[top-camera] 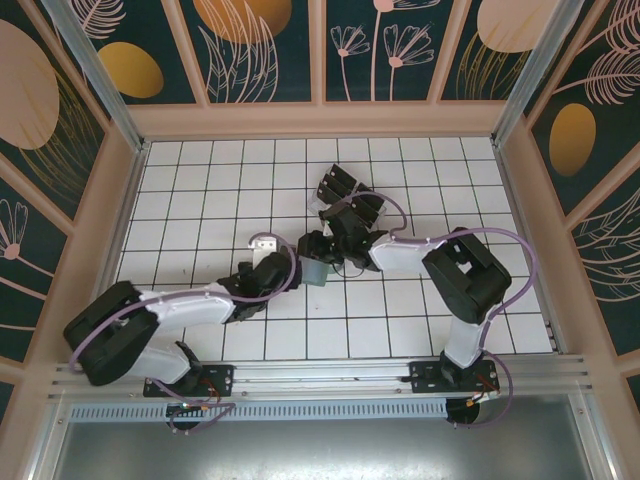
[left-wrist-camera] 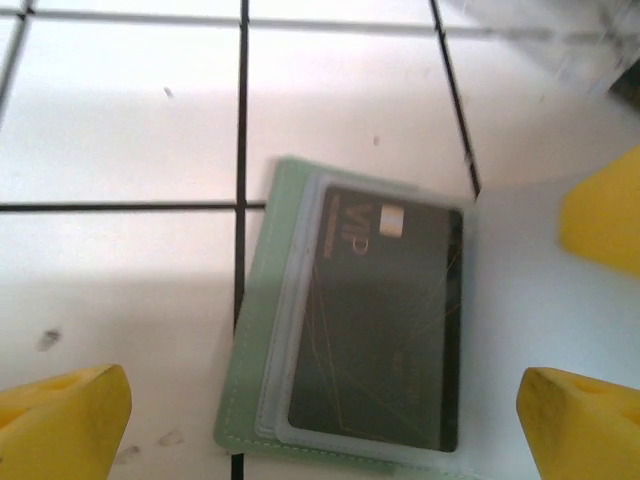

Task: Put the credit cards into the card holder
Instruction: Flip over the card slot in the card holder.

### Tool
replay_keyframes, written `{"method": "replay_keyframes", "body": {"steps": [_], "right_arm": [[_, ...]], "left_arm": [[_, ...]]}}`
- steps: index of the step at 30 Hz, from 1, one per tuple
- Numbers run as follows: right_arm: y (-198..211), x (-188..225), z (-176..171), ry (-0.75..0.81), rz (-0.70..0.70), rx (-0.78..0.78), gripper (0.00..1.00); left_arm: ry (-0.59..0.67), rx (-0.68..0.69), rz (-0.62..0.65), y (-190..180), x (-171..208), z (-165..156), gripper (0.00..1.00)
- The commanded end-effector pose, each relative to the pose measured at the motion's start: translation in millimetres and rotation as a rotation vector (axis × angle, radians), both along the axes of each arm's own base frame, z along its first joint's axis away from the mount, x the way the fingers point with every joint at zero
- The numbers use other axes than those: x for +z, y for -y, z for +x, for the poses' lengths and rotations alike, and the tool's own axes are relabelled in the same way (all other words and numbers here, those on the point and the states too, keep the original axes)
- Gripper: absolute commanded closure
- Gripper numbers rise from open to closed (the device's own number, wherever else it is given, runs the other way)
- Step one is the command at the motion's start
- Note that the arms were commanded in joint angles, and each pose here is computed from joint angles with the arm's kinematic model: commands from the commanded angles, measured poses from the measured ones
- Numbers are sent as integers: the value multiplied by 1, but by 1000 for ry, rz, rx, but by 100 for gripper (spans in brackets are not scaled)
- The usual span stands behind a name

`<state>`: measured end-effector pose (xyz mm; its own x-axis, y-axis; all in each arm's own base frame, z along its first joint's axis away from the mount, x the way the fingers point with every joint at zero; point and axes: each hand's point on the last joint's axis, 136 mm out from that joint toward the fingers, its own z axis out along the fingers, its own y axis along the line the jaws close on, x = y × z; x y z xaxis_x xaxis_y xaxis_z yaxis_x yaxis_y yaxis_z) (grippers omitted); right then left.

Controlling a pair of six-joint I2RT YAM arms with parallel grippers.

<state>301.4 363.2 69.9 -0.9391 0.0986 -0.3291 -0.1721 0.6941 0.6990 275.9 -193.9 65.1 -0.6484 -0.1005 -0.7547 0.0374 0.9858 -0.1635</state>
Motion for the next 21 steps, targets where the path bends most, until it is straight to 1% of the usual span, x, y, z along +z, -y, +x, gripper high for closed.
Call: {"method": "replay_keyframes", "body": {"steps": [1,5,9,12,16,19,21], "right_arm": [[-19,6,1,-9,17,29,62],[-37,-4,6,-19,1,58,62],[-50,-21,10,-38,-14,80,62],[-56,-20,11,-27,-12,96,62],[-56,1,9,27,11,104,62],[-51,16,5,65,14,100,62],[-44,17,1,74,4,93,62]], "left_arm": [[61,84,-9,-21,26,-1,2],[126,125,-48,-33,55,-3,1],[148,140,-52,-41,66,-6,1],[135,140,-36,-42,63,-8,2],[114,136,-30,-42,55,-9,1],[100,131,-24,-39,48,-8,1],[88,129,-15,-37,44,-6,2]]}}
